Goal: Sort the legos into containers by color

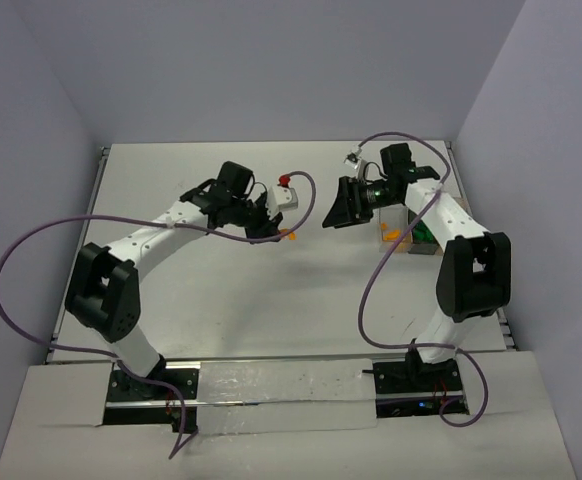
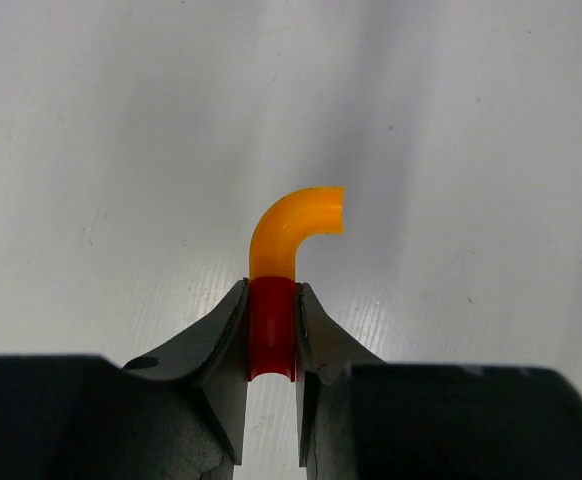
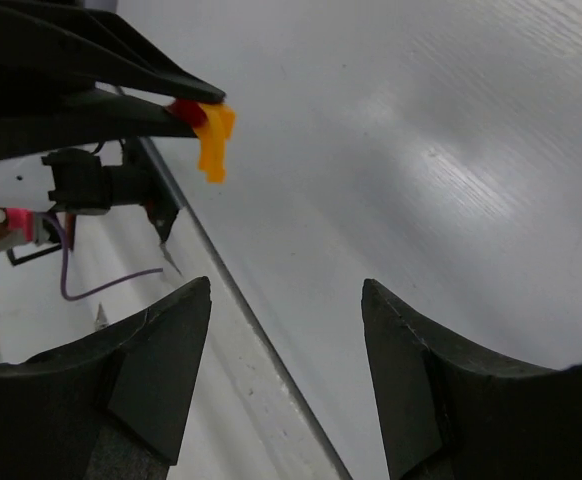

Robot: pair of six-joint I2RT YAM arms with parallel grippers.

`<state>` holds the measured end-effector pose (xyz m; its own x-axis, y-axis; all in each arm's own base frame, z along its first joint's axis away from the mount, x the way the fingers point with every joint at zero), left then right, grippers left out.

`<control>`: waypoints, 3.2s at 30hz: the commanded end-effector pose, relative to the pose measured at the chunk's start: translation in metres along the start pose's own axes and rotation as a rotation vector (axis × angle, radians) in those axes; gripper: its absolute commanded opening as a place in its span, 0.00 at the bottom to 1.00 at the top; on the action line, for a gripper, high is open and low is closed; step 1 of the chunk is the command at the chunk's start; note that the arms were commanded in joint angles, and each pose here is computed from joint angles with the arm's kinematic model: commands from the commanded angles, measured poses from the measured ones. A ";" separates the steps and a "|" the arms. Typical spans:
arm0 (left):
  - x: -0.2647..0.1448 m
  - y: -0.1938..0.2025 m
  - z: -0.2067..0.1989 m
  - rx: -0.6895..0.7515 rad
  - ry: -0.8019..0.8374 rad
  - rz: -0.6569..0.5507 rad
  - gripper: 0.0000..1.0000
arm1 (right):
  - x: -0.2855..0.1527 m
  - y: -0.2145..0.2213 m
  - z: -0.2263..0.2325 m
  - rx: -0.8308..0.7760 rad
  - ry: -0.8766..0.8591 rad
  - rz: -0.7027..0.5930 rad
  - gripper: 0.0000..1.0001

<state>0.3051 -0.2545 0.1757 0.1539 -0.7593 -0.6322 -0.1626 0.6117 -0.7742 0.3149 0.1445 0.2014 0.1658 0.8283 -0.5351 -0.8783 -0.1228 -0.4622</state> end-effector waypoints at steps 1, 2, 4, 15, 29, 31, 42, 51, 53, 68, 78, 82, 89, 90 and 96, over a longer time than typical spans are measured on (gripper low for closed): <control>0.005 -0.020 0.006 -0.051 -0.133 -0.032 0.00 | 0.022 -0.006 0.013 0.063 -0.198 0.032 0.69; 0.006 -0.023 0.003 -0.056 -0.127 -0.040 0.00 | 0.025 -0.005 0.014 0.071 -0.219 0.043 0.69; 0.006 -0.033 -0.004 -0.054 -0.119 -0.065 0.00 | 0.032 0.000 0.016 0.082 -0.251 0.069 0.70; 0.011 -0.053 -0.019 -0.019 -0.092 -0.074 0.00 | 0.052 0.007 0.019 0.114 -0.315 0.142 0.70; 0.019 -0.055 -0.023 -0.008 -0.076 -0.067 0.00 | 0.057 0.006 0.025 0.126 -0.392 0.169 0.37; 0.020 -0.054 -0.022 -0.011 -0.077 -0.066 0.00 | 0.056 0.006 0.027 0.121 -0.401 0.170 0.32; 0.029 -0.045 -0.023 -0.031 -0.058 -0.040 0.00 | 0.050 0.009 0.034 0.050 -0.437 0.156 0.00; 0.031 -0.037 -0.016 -0.012 -0.130 -0.025 0.00 | 0.046 0.013 0.040 0.090 -0.510 0.161 0.00; 0.029 -0.037 -0.013 0.001 -0.165 -0.022 0.00 | 0.046 0.014 0.040 0.111 -0.521 0.168 0.00; 0.035 -0.026 -0.015 0.035 -0.244 0.034 0.00 | 0.039 0.015 0.040 0.046 -0.482 0.139 0.00; 0.036 -0.034 -0.042 -0.118 -0.008 -0.040 0.00 | 0.033 0.019 0.044 -0.035 -0.486 0.134 0.00; 0.038 -0.031 -0.048 -0.163 0.035 -0.039 0.00 | 0.030 0.018 0.049 -0.055 -0.524 0.131 0.00; 0.041 -0.026 -0.045 -0.153 -0.010 -0.015 0.00 | 0.024 0.018 0.057 -0.049 -0.569 0.127 0.00; 0.042 -0.025 -0.043 -0.138 -0.039 -0.009 0.00 | 0.024 0.018 0.058 -0.041 -0.570 0.129 0.00; 0.037 -0.025 -0.025 0.002 -0.317 0.022 0.00 | 0.033 0.014 0.048 0.031 -0.514 0.147 0.00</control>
<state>0.2692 -0.3123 0.1745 0.2417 -0.7410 -0.6265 -0.2387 0.5804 -0.7786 0.2883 0.1843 0.1722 -0.1792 0.9345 -0.3075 -0.8760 -0.2938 -0.3824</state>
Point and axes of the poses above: each gripper's point midway between its finger pads, its own x axis out along the fingers, its own z axis along the line the jaws close on, y = z × x, the point moved 5 cm from there along -x, back along the fingers, and after that the axes turned 1 degree about -x, right-handed, at the moved point
